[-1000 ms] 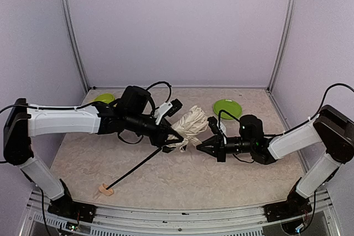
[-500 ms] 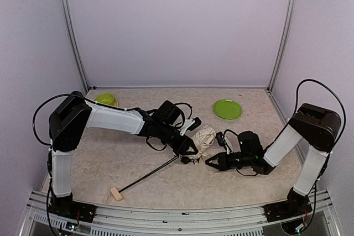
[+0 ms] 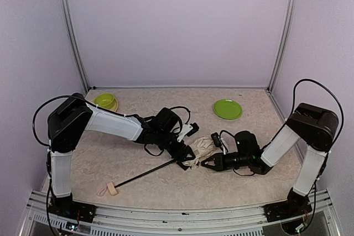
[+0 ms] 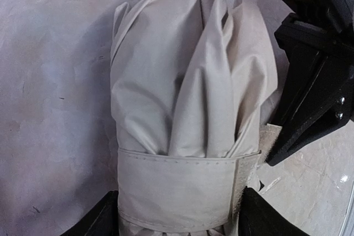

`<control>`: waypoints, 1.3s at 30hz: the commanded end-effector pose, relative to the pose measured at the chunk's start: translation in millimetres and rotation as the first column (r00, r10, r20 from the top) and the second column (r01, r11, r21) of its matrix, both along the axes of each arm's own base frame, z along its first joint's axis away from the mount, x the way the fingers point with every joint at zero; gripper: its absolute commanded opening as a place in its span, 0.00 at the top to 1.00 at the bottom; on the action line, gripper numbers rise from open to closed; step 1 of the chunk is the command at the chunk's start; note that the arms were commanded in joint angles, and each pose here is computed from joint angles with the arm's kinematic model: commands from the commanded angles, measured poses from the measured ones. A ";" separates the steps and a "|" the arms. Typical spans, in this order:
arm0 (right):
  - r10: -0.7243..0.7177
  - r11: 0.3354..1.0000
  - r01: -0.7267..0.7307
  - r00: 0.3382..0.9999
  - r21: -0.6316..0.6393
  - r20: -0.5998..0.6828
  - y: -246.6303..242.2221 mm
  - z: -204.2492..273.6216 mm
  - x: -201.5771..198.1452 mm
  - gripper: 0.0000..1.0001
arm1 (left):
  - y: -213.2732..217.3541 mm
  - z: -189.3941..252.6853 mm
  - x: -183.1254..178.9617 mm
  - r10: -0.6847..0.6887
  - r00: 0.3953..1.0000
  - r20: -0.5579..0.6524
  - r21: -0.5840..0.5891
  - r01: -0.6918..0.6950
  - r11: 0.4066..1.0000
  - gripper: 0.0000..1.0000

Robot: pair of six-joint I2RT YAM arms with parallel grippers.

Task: Put away the umbrella

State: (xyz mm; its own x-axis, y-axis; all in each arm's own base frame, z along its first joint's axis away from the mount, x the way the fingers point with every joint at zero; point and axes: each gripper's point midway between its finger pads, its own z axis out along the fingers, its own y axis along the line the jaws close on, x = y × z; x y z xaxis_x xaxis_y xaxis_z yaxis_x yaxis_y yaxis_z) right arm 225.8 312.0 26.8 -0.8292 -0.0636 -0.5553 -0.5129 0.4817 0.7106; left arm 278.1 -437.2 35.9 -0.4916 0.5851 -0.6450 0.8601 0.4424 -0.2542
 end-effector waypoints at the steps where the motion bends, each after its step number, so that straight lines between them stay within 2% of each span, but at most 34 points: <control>1: 0.053 0.998 -0.054 0.998 0.034 0.039 11.0 10.6 -3.4 1.00 | 14.3 -12.6 -15.6 -0.072 0.996 0.045 0.079 0.069 0.994 0.25; 2: 0.053 0.998 -0.054 0.998 0.034 0.038 11.5 10.6 -2.7 1.00 | 14.6 -10.0 -18.0 -0.088 0.995 0.052 0.072 0.084 0.994 0.09; 3: 0.052 0.998 -0.053 0.998 0.035 0.037 12.1 10.9 -2.0 1.00 | 14.3 -6.5 -20.6 -0.106 0.992 0.063 0.060 0.102 0.993 0.02; 12: 0.052 0.998 -0.053 0.998 0.025 0.039 10.8 9.3 -2.4 1.00 | 22.7 -14.2 -29.0 -0.164 0.979 0.123 0.137 0.147 0.980 0.02; 14: 0.055 0.998 -0.056 0.998 0.025 0.044 11.3 9.5 -2.0 1.00 | 21.0 -22.0 -28.9 -0.167 0.978 0.126 0.153 0.147 0.977 0.08; 16: 0.062 0.998 -0.064 0.997 0.023 0.054 12.1 10.8 -1.8 1.00 | 20.0 -34.9 -31.5 -0.176 0.977 0.118 0.196 0.151 0.969 0.19; 19: 0.073 0.997 -0.075 0.994 0.017 0.083 11.8 16.4 -1.6 1.00 | 21.6 -47.9 -31.1 -0.158 0.981 0.112 0.240 0.128 0.962 0.59; 21: 0.083 0.997 -0.083 0.992 0.002 0.097 10.8 18.6 -2.0 1.00 | 23.8 -48.6 -29.5 -0.150 0.982 0.112 0.240 0.120 0.963 0.76; 23: 0.088 0.996 -0.088 0.990 0.000 0.108 8.9 21.5 -3.1 1.00 | 25.7 -45.7 -26.4 -0.142 0.982 0.125 0.244 0.108 0.964 0.99; 27: 0.076 0.997 -0.075 0.992 -0.016 0.098 -1.5 17.9 -4.7 1.00 | 32.3 -30.3 -6.3 -0.069 0.984 0.166 0.234 0.029 0.972 1.00; 33: 0.086 0.991 -0.082 0.996 -0.103 0.035 -13.4 -14.6 -14.1 1.00 | 39.8 60.3 38.7 0.124 0.968 0.220 -0.030 -0.120 0.992 1.00; 36: 0.074 0.991 -0.071 0.997 -0.114 0.022 -15.9 -21.7 -14.7 1.00 | 43.6 98.5 50.2 0.171 0.943 0.286 -0.086 -0.152 0.985 1.00; 39: 0.084 0.993 -0.081 0.996 -0.088 0.039 -12.1 -16.9 -14.9 1.00 | 50.0 117.4 59.5 0.212 0.916 0.340 -0.094 -0.191 0.977 1.00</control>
